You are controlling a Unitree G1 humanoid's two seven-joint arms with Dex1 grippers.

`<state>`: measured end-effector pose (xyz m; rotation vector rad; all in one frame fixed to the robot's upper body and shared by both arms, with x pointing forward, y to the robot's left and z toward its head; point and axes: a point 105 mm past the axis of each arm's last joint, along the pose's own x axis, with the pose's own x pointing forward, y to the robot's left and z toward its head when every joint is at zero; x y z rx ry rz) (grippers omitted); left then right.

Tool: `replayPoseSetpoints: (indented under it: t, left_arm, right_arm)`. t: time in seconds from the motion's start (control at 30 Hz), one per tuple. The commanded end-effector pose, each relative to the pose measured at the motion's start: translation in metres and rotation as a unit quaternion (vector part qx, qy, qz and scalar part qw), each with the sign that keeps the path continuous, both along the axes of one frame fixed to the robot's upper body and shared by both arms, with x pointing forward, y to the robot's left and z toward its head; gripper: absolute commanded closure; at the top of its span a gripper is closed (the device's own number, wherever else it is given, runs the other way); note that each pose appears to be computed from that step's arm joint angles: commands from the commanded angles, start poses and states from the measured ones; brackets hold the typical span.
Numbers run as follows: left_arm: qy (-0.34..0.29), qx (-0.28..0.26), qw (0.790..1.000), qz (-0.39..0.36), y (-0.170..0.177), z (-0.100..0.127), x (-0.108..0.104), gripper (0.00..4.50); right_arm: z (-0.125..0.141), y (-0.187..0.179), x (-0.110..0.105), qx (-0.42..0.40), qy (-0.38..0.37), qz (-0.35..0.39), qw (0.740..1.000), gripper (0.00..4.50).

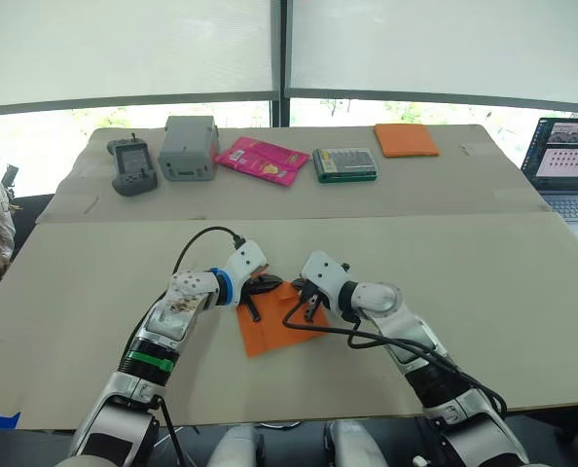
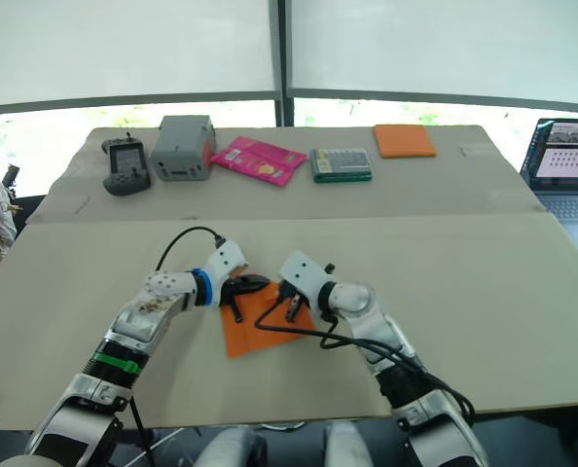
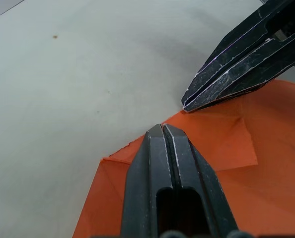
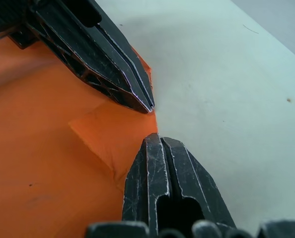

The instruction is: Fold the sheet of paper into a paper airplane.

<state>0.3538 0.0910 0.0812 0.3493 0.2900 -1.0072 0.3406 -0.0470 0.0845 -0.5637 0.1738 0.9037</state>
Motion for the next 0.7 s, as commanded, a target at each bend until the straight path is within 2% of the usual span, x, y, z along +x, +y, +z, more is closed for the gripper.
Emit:
replayPoseSetpoints:
  t: [0.03,0.27,0.37,0.47,0.53,0.6,0.7]
  left_arm:
    - [0.038,0.022,0.999,0.009,0.007,-0.02,-0.003,4.5]
    - [0.036,0.027,0.999,-0.002,0.009,-0.021,-0.005,4.5]
    - [0.034,0.025,0.999,-0.003,0.01,-0.019,-0.005,4.5]
    - [0.033,0.018,0.999,-0.008,0.008,-0.017,-0.007,4.5]
    - [0.032,0.018,0.999,-0.01,0.008,-0.017,-0.007,4.5]
    - [0.031,0.016,0.999,-0.01,0.007,-0.016,-0.007,4.5]
    - [0.027,0.01,1.0,-0.009,0.005,-0.013,-0.006,4.5]
  right_arm:
    - [-0.016,-0.023,-0.006,-0.017,0.028,-0.033,0.999,4.48]
    - [-0.022,-0.057,-0.028,-0.039,0.024,-0.058,0.997,4.48]
    - [-0.006,-0.059,-0.024,-0.02,-0.006,-0.064,0.998,4.48]
    - [0.03,-0.044,-0.017,0.026,-0.072,-0.036,0.996,4.48]
    - [0.042,-0.035,-0.017,0.038,-0.095,-0.016,0.995,4.48]
    - [0.042,-0.022,-0.018,0.046,-0.089,0.004,0.995,4.48]
    - [0.025,-0.003,-0.017,0.039,-0.053,0.03,0.997,4.48]
